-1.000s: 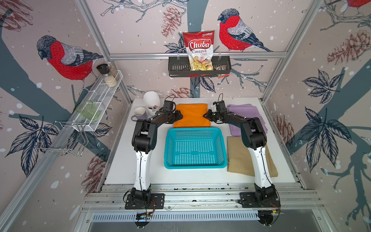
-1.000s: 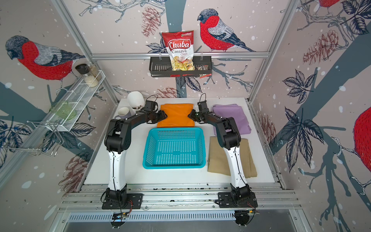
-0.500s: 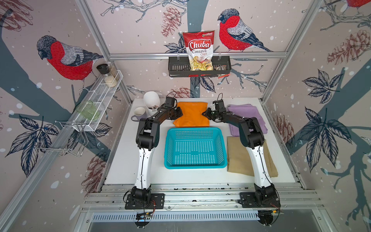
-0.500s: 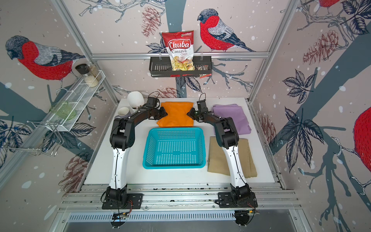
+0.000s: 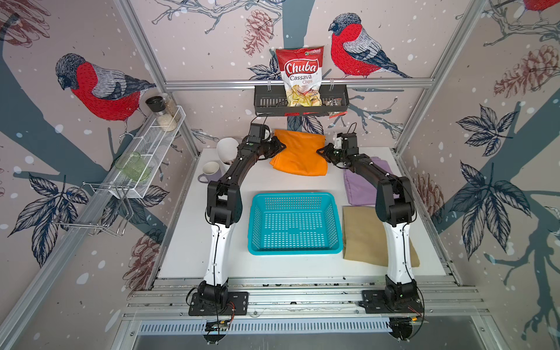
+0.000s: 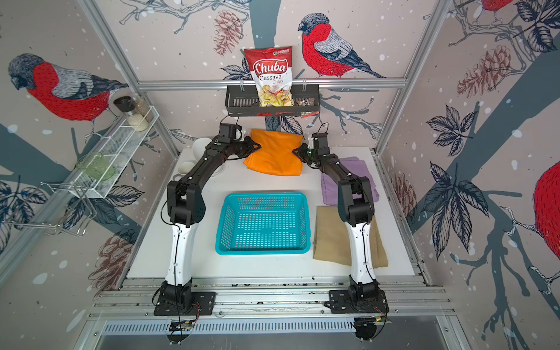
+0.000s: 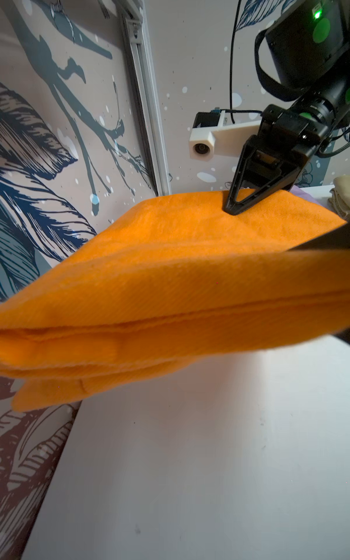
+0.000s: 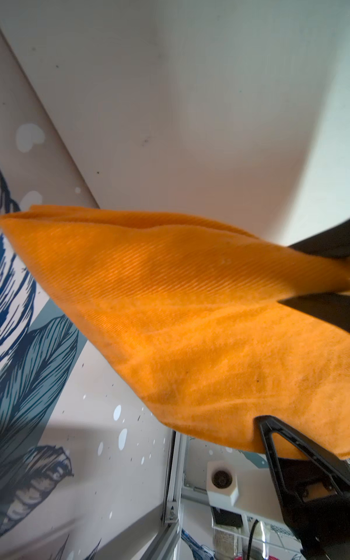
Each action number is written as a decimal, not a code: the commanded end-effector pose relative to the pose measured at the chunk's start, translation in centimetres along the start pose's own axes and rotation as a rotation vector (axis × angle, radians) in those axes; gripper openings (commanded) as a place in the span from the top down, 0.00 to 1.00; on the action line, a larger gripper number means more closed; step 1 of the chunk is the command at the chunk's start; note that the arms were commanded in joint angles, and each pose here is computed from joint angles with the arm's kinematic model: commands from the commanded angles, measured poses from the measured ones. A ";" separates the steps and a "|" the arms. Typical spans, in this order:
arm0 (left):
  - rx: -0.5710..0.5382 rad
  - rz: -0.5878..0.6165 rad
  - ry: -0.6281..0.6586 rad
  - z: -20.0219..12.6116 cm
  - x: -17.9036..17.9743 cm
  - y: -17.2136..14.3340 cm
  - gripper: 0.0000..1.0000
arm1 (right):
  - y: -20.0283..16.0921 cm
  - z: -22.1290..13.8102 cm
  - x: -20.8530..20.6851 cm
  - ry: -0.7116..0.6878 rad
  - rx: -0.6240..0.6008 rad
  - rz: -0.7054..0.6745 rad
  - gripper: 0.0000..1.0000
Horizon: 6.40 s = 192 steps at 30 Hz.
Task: Put the folded long pants in the basket
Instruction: Pick up the long pant at the center of the board, then place the long pant in the basket, then move the long pant to the center of the board, then pick up the long pant at the center of the board.
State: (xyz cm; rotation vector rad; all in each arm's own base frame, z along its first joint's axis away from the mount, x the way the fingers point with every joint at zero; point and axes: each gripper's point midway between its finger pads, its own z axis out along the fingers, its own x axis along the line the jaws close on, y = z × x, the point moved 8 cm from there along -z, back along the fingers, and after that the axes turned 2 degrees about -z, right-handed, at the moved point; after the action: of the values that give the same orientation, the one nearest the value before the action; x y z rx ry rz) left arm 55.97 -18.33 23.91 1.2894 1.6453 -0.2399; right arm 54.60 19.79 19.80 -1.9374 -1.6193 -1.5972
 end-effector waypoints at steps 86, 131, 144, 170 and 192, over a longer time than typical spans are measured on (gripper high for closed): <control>-0.097 0.293 0.531 -17.9 -1.2 -23.8 0.30 | -24.6 -13.1 10.1 -0.504 0.140 -0.378 0.36; 0.063 0.420 0.086 -5.0 -10.5 -16.0 0.37 | -7.5 -17.4 -2.3 -0.675 -0.024 -0.275 0.59; 0.207 0.280 -0.031 7.1 -5.5 -11.7 0.25 | -3.6 -14.9 -15.5 -0.805 0.057 -0.094 0.58; 0.227 0.126 0.071 8.6 4.2 -9.1 0.24 | -13.8 1.1 -13.0 -0.699 0.409 -0.304 0.67; 0.290 -0.025 0.032 13.5 7.5 -12.3 0.34 | -16.5 3.7 -7.7 -0.548 0.428 -0.354 0.68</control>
State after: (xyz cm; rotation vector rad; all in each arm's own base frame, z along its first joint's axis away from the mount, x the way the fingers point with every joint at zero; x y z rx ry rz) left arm 54.88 -27.29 9.15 1.4937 1.5783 -0.4412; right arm 49.16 24.54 8.31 -2.0907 -2.4464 -1.1072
